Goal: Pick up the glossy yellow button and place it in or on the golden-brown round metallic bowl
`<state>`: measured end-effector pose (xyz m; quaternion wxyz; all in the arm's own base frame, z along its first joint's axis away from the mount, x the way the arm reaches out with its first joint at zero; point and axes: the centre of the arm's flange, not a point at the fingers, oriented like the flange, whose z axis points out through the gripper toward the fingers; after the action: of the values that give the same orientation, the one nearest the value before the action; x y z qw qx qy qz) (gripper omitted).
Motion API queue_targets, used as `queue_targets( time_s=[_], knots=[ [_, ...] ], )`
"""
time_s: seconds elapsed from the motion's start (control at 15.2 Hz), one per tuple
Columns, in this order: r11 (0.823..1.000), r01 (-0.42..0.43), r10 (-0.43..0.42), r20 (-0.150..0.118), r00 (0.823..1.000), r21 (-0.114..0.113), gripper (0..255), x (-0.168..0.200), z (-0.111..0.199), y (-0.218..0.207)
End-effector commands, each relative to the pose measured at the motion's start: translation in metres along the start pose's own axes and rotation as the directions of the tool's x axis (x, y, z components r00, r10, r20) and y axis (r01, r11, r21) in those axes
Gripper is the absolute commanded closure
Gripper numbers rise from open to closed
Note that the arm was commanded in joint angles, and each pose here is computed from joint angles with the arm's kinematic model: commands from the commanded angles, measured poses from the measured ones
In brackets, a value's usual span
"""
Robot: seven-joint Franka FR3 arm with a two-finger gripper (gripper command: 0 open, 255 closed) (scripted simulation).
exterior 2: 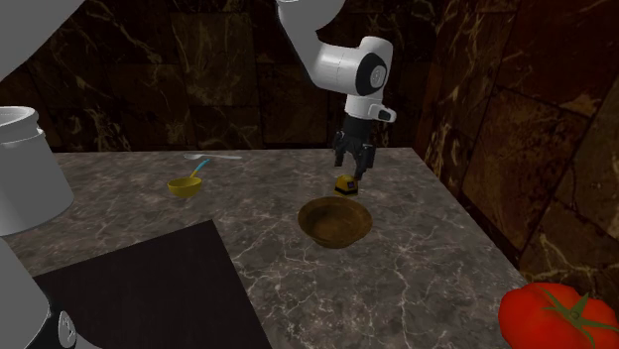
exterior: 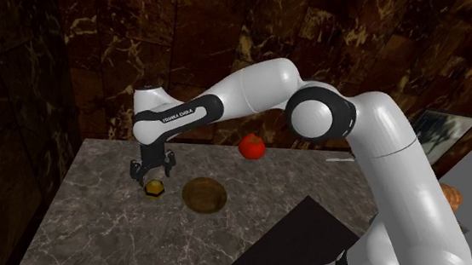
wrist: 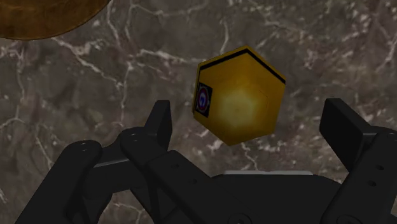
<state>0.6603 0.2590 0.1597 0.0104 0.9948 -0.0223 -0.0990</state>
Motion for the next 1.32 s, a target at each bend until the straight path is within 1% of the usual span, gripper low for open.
queue_targets(
  time_s=[0.0, 0.33, 0.86, 0.92, 1.25],
  knots=[
    [1.000, 0.000, 0.000, -0.001, 1.000, -0.001, 0, 0.003, 0.010, -0.001],
    [1.000, 0.000, 0.000, -0.001, 1.000, -0.001, 0, 0.003, 0.039, -0.001],
    [1.000, 0.000, 0.000, -0.001, 1.000, -0.001, 0, 0.003, 0.039, -0.001],
    [1.000, 0.000, 0.000, -0.001, 1.000, -0.001, 255, 0.003, 0.039, -0.001],
    [1.000, 0.000, 0.000, -0.001, 1.000, -0.001, 255, 0.003, 0.039, -0.001]
  ],
)
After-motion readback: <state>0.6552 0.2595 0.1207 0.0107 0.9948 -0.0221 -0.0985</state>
